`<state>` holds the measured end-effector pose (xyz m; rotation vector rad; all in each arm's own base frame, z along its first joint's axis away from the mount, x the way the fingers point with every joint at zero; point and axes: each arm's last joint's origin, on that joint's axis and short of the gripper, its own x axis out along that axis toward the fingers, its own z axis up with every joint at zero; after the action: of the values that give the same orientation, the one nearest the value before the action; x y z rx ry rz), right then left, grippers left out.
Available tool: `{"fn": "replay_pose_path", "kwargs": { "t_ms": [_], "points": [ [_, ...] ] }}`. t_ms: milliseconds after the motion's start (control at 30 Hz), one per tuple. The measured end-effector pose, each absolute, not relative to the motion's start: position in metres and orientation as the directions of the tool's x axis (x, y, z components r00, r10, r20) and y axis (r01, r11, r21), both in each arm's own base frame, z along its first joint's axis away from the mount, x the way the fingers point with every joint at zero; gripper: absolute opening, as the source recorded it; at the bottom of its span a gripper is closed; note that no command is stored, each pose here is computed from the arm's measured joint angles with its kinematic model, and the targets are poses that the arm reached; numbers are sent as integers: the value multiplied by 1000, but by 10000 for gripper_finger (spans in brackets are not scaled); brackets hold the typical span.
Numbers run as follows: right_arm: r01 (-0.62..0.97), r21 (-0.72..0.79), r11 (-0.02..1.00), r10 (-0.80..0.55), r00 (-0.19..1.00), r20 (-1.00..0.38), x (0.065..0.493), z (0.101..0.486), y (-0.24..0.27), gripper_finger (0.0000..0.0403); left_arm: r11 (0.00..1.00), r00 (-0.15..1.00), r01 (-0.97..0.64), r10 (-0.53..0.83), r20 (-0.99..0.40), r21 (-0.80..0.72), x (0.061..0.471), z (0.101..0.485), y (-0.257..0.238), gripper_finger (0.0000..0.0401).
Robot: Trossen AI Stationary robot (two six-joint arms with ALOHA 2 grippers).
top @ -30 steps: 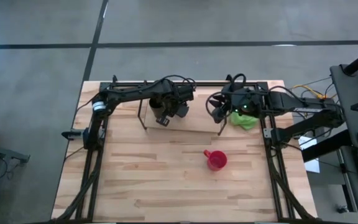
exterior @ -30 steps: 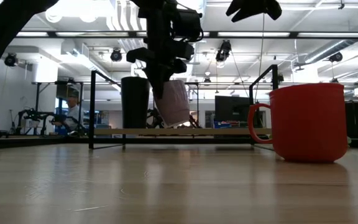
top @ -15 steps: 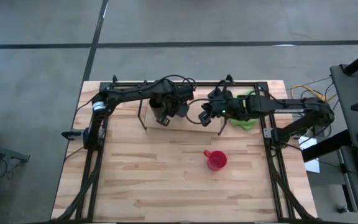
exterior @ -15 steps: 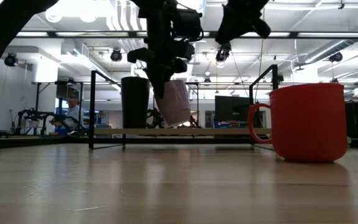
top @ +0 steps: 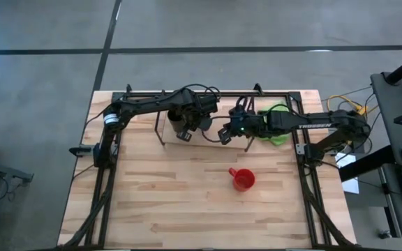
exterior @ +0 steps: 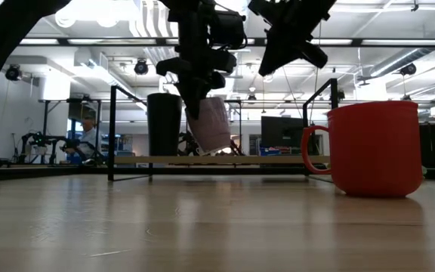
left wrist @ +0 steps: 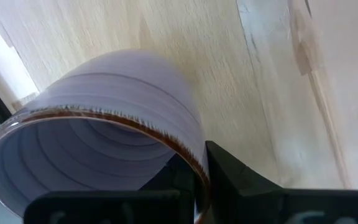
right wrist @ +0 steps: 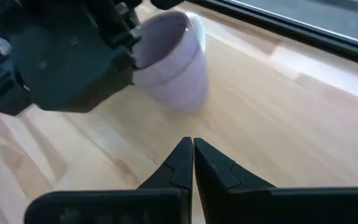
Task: Stack small to large cups/mugs on shelf
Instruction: Put the purple mug on the shelf
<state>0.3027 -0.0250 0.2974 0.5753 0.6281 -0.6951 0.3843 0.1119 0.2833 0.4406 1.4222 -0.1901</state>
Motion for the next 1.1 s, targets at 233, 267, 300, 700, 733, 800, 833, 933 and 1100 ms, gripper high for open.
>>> {"fn": "replay_pose_path", "kwargs": {
  "t_ms": [233, 267, 300, 700, 733, 800, 833, 933, 1100],
  "points": [
    [634, 468, 616, -335, 748, -573, 304, 276, -23, 8, 907, 147, 382, 130, -981, 178, 384, 283, 110, 6],
    [635, 486, 601, -332, 751, -571, 303, 270, -23, 8, 907, 147, 382, 129, -981, 177, 384, 283, 110, 6],
    [637, 509, 580, -331, 754, -567, 301, 264, -23, 8, 907, 147, 383, 129, -981, 177, 385, 283, 110, 6],
    [570, 707, 417, -351, 819, -453, 286, 220, -24, 8, 904, 153, 388, 129, -980, 180, 385, 284, 108, 6],
    [580, 700, 416, -352, 813, -464, 285, 217, -24, 8, 904, 156, 387, 130, -979, 182, 386, 285, 108, 6],
    [581, 701, 415, -353, 812, -464, 286, 215, -25, 8, 904, 159, 387, 130, -979, 183, 386, 285, 108, 6],
    [586, 697, 413, -356, 808, -469, 285, 214, -25, 8, 904, 157, 387, 129, -979, 181, 386, 285, 108, 6],
    [603, 688, 404, -366, 796, -482, 286, 208, -29, 8, 902, 160, 390, 129, -979, 183, 386, 285, 106, 6],
    [635, 682, 363, -393, 768, -507, 288, 197, -41, 8, 899, 162, 399, 127, -979, 183, 387, 286, 103, 6]
  ]
}}
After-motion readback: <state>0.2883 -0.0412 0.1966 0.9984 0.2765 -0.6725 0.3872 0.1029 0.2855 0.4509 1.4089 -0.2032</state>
